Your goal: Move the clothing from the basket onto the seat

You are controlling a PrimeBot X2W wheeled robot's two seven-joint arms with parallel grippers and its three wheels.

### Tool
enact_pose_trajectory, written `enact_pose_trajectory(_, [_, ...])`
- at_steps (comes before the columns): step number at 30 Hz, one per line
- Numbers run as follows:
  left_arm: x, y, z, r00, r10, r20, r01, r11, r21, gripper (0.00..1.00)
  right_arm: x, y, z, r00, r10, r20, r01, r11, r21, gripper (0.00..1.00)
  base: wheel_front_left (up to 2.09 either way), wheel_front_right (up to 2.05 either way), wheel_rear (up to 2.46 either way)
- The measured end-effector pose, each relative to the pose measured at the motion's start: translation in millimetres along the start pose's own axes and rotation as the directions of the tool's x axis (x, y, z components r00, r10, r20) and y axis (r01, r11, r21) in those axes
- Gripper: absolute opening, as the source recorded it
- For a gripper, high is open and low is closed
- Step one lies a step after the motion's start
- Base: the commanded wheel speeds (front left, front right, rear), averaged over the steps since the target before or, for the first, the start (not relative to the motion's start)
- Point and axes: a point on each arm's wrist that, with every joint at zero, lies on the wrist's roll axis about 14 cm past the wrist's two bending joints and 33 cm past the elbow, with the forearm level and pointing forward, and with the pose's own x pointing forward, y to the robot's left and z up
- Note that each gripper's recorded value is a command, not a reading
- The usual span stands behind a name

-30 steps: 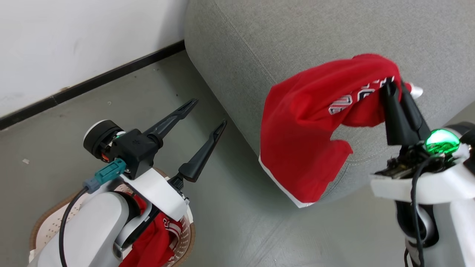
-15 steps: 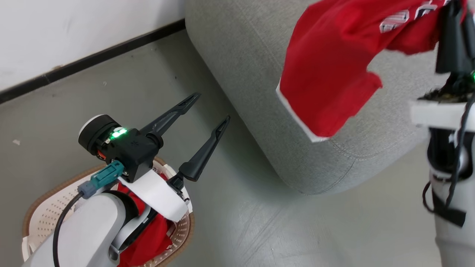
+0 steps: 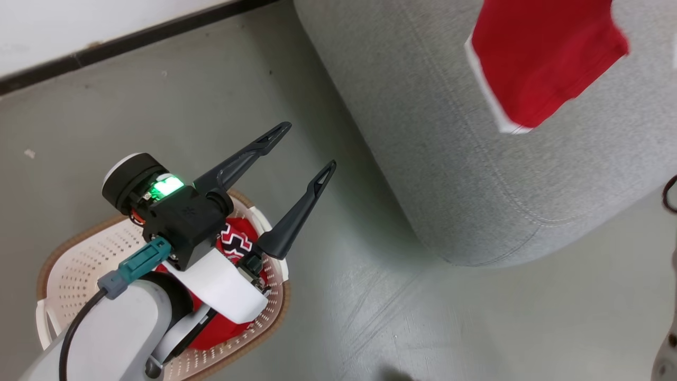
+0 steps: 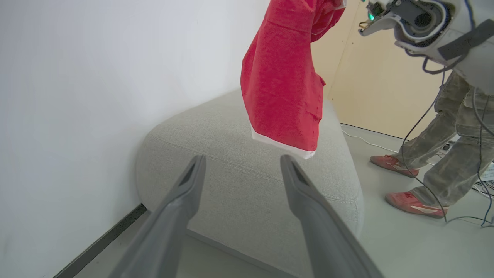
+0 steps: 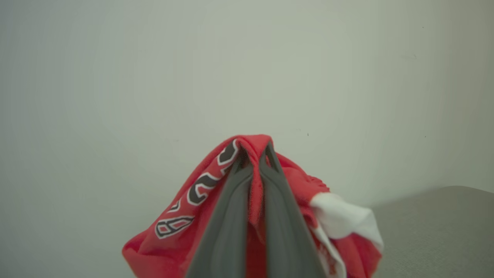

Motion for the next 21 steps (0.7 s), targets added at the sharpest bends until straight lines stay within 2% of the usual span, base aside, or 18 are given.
enact_pose_trajectory(15, [-17,32,-26,0.997,0.047,-0.059,-0.050,0.998,-0.042,1.00,70,-2,-25,1.000,-0.004,-0.003,0.004,0.999,-0.052,0.00,0.00,0.00,0.00])
enact_pose_trajectory(21, [-20,44,-32,0.996,0.059,-0.067,-0.061,0.998,-0.030,1.00,85,-8,-39,0.999,-0.027,-0.017,0.026,0.997,-0.069,0.00,0.00,0.00,0.00])
